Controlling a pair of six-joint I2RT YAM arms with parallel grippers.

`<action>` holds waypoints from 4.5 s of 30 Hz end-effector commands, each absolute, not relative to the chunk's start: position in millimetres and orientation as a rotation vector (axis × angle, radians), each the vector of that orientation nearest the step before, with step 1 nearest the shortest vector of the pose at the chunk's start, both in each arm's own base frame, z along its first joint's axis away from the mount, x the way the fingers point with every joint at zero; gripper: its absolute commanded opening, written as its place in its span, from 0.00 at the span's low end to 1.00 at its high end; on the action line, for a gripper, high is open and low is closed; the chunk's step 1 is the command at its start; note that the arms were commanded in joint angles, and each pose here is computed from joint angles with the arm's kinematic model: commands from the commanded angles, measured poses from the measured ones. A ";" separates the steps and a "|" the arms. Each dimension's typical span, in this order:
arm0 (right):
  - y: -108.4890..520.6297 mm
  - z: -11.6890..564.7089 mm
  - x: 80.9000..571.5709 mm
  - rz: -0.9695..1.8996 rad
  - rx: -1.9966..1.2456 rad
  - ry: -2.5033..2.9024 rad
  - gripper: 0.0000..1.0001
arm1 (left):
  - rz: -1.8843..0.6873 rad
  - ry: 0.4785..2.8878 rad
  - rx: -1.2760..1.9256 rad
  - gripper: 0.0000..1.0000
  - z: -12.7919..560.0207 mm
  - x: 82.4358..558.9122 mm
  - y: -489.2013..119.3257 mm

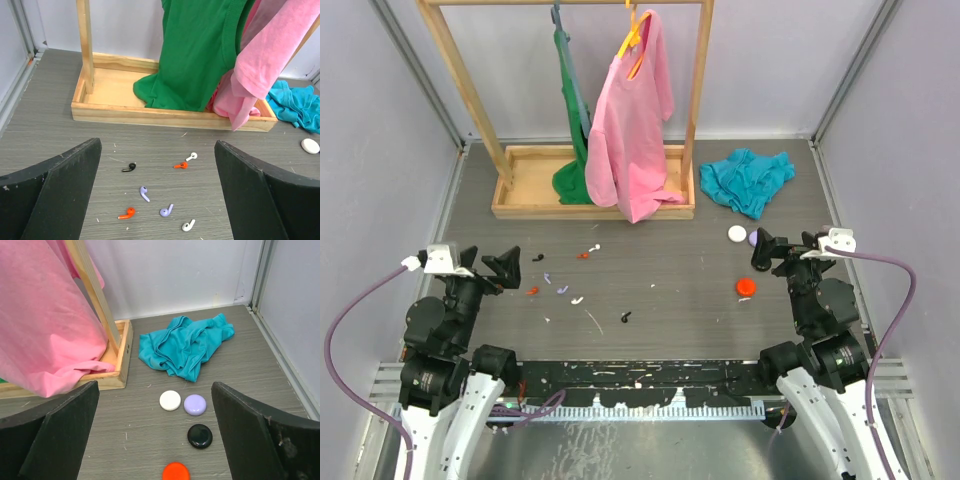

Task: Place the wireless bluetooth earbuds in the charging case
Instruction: Adjust the charging case at the center of the board, then pick up the charging case at the center of the board.

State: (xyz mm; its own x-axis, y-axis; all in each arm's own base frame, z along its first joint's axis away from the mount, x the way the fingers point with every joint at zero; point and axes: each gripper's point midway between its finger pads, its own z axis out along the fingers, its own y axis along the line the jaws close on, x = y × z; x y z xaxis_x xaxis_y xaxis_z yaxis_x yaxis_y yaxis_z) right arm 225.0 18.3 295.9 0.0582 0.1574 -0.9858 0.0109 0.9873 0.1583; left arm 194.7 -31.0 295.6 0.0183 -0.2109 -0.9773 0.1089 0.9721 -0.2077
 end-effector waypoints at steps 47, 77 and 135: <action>31.2 52.3 253.2 0.195 0.646 2.428 0.98 | -0.407 1.532 -0.084 0.98 305.4 184.2 -51.1; 74.8 67.5 266.1 0.185 0.253 2.566 0.96 | -0.412 1.541 -0.074 0.98 304.7 185.8 -53.4; 131.0 42.6 254.7 0.183 -0.123 2.759 0.71 | -0.530 1.621 0.021 0.98 294.2 190.7 -81.6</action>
State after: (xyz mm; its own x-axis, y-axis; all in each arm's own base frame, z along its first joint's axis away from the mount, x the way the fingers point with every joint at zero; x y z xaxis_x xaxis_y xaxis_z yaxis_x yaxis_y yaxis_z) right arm 233.7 130.5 20.8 -0.9534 -0.0653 -0.2947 -0.1103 0.9841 0.1389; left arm 190.2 -77.2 279.9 -0.1661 -0.2863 -0.9436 0.2873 0.9014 -0.3240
